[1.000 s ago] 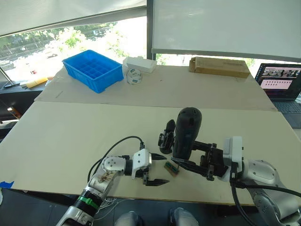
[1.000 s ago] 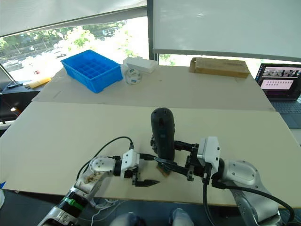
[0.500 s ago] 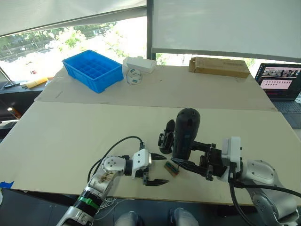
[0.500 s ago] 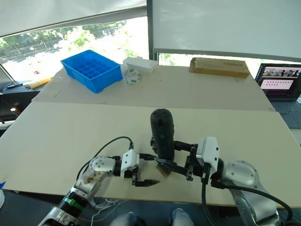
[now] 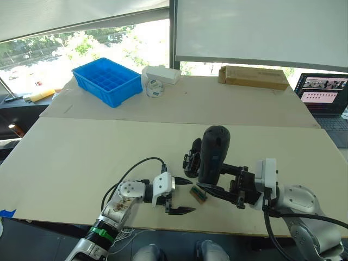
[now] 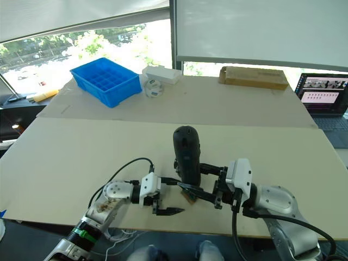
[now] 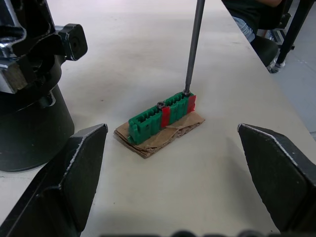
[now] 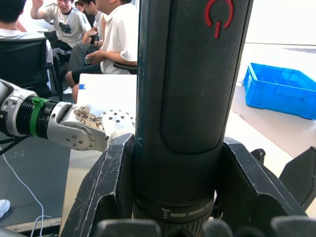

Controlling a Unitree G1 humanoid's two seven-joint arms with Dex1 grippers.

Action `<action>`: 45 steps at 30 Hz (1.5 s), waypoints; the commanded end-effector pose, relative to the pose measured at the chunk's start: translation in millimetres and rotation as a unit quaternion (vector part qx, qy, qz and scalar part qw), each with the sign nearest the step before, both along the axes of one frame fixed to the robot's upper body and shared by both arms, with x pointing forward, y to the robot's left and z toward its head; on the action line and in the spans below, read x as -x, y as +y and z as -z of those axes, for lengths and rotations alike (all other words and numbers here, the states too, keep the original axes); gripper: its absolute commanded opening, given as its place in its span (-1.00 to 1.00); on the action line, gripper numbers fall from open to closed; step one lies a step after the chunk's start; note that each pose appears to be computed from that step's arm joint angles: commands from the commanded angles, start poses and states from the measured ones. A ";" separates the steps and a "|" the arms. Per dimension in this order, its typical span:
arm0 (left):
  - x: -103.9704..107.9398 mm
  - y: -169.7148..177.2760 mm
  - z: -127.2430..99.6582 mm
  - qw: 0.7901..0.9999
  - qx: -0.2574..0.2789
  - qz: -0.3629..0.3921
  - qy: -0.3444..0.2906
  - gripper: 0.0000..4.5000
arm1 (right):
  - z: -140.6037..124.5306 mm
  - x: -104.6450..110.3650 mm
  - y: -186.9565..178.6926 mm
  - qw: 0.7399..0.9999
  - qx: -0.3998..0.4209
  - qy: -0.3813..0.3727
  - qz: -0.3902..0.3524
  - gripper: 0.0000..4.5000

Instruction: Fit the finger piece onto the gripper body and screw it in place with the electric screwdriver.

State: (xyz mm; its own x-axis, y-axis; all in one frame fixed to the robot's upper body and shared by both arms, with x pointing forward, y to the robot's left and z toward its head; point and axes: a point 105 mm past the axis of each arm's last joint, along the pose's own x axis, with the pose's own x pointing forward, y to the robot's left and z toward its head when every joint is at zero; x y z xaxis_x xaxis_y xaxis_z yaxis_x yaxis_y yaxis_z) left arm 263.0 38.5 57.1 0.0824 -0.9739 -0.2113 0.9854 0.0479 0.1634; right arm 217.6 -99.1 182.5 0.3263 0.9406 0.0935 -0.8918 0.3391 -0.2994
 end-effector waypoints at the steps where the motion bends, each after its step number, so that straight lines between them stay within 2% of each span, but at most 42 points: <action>1: 6.3 5.0 20.4 0.999 -0.022 -0.007 0.037 1.00 | -13.2 4.6 4.0 0.999 -0.012 -0.040 -0.012 -0.15; 9: 3.9 9.6 16.2 0.999 -0.016 -0.013 0.031 1.00 | -27.0 5.0 2.8 0.998 -0.012 -0.057 -0.023 -0.15; 12: 3.8 14.2 12.1 0.999 -0.015 -0.013 0.026 1.00 | -36.2 8.4 4.0 0.997 -0.036 -0.057 -0.033 -0.15; 18: -1.1 29.1 -0.2 1.000 -0.012 -0.018 0.019 1.00 | -44.2 9.8 4.1 0.997 -0.033 -0.063 -0.039 -0.15; 28: 11.3 59.4 -55.1 0.996 0.086 0.015 0.026 1.00 | -74.6 11.6 -5.5 0.996 -0.045 -0.073 -0.035 -0.15; 32: 5.1 69.0 -87.9 0.991 0.132 0.003 0.008 1.00 | -92.3 9.4 -17.5 0.995 -0.052 -0.080 -0.015 -0.15; 37: -0.3 69.3 -116.5 0.986 0.168 -0.008 -0.007 1.00 | -112.7 6.2 -30.4 0.995 -0.064 -0.082 0.003 -0.15; 42: 0.4 68.3 -122.6 0.984 0.179 -0.005 0.014 1.00 | -129.9 2.3 -31.6 0.993 -0.093 -0.066 -0.005 -0.15; 45: -10.2 71.2 -130.1 0.978 0.206 -0.030 0.004 1.00 | -140.3 -4.5 -29.1 0.992 -0.103 -0.074 -0.006 -0.15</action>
